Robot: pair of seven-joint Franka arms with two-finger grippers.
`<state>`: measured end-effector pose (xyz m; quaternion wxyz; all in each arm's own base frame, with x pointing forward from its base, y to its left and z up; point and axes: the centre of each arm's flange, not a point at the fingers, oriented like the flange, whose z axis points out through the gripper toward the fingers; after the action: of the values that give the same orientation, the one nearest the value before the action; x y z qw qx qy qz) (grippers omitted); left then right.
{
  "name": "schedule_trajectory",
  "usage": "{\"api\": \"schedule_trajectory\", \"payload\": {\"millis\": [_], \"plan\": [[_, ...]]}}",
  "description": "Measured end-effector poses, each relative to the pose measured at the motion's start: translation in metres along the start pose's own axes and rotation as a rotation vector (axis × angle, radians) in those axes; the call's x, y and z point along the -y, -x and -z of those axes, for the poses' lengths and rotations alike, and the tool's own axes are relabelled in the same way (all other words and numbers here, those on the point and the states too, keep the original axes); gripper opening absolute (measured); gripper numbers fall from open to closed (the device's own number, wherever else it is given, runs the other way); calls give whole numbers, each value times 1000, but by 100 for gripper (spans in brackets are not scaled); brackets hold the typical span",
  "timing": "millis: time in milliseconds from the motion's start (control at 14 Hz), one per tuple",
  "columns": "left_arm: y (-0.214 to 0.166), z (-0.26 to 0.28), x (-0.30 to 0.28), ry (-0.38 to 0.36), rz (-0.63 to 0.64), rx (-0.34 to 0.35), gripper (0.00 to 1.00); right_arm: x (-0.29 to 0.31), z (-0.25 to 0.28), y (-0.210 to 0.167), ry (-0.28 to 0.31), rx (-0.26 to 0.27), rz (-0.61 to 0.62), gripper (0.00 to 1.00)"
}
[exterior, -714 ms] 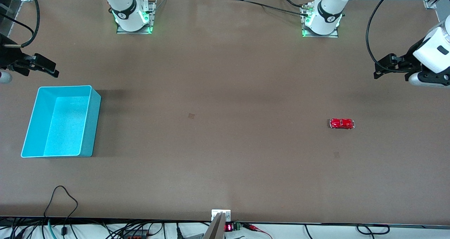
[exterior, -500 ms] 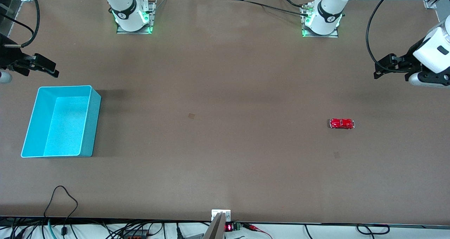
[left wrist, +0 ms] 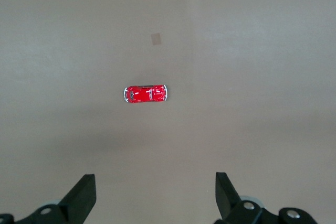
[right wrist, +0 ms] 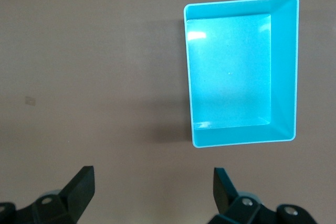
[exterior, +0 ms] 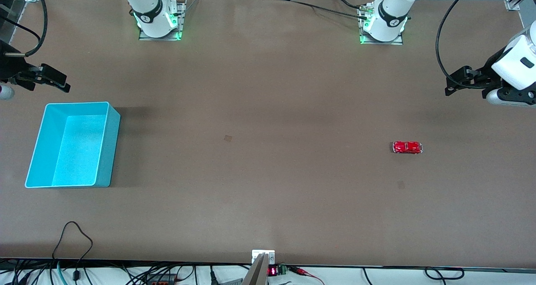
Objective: Wind red beetle toy and store in blue box
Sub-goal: 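Move the left gripper toward the red toy car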
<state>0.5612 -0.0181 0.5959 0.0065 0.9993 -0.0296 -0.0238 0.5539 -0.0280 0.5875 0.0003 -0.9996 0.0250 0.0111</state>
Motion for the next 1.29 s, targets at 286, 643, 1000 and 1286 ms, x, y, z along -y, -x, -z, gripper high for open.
{"api": "schedule_trajectory", "payload": {"millis": [286, 643, 1000, 1286], "plan": [[2, -1, 0, 0, 0, 14, 100, -1, 0, 0, 1, 1, 5, 100], [17, -18, -2, 6, -8, 181, 100, -10, 0, 0, 1, 2, 44, 100], [18, -37, -4, 29, -155, 278, 100, -12, 0, 0, 1, 2, 33, 100], [5, -64, -1, 68, -375, 314, 100, -12, -1, 1, 0, 8, 33, 100]]}}
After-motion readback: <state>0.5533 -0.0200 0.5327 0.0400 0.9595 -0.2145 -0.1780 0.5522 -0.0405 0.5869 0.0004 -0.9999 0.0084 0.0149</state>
